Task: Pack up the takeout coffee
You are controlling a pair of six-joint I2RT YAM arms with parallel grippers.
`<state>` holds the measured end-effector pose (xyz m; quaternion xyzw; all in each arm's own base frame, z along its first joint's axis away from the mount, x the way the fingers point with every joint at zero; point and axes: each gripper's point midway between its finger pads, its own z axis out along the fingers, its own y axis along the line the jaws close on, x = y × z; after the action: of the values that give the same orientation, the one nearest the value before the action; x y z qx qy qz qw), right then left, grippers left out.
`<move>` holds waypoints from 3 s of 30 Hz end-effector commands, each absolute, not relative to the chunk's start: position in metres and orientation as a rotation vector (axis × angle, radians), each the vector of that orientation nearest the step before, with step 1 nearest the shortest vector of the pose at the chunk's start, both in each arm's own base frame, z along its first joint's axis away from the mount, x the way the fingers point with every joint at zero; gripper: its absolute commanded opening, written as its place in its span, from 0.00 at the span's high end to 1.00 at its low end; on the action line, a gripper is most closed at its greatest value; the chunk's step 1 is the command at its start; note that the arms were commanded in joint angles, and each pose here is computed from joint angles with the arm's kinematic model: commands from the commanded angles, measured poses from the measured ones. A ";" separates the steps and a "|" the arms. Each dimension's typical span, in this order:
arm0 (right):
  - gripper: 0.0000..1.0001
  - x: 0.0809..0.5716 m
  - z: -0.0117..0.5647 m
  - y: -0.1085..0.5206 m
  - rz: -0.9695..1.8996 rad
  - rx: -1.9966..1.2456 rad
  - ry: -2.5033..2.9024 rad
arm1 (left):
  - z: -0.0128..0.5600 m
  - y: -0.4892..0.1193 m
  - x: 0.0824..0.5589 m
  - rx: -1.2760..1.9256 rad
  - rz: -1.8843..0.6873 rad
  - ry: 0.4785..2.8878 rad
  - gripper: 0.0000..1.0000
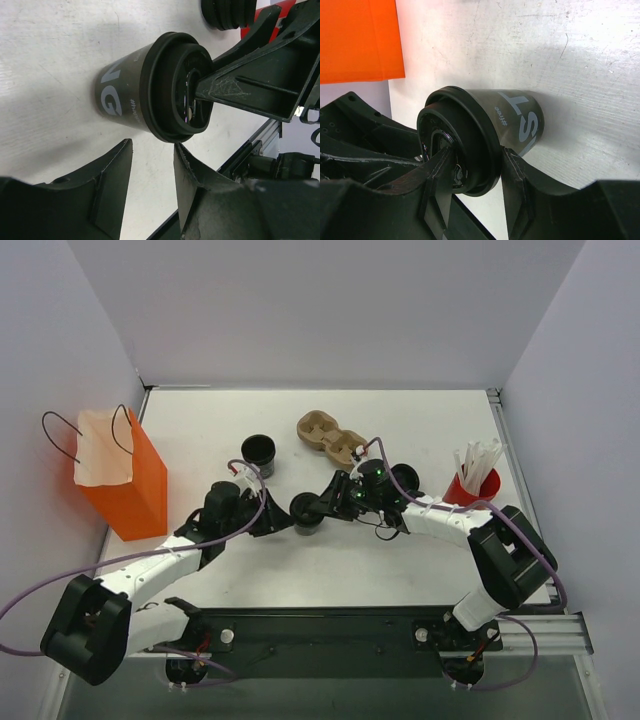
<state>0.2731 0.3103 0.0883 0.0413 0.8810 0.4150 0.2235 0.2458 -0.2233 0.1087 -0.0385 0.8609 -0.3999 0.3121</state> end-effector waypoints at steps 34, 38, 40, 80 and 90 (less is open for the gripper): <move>0.78 0.260 0.036 0.280 0.851 0.241 2.615 | 0.153 -0.211 0.286 -0.134 -0.897 2.107 0.36; 0.77 0.260 0.042 0.286 0.893 0.236 2.603 | 0.158 -0.224 0.292 -0.066 -0.941 2.092 0.35; 0.76 0.260 0.045 0.288 0.915 0.233 2.594 | 0.161 -0.232 0.294 -0.031 -0.987 2.062 0.34; 0.42 0.277 0.131 0.267 1.143 -0.028 2.390 | 0.056 -0.238 0.298 0.159 -0.848 2.335 0.46; 0.63 0.303 0.139 0.268 1.268 -0.299 2.406 | 0.043 -0.256 0.290 0.266 -0.962 2.326 0.46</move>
<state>0.3078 0.2591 0.1344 -0.0362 0.8714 0.4306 0.2323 0.3196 -0.2671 0.1040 0.0729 0.8308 -0.4020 0.3779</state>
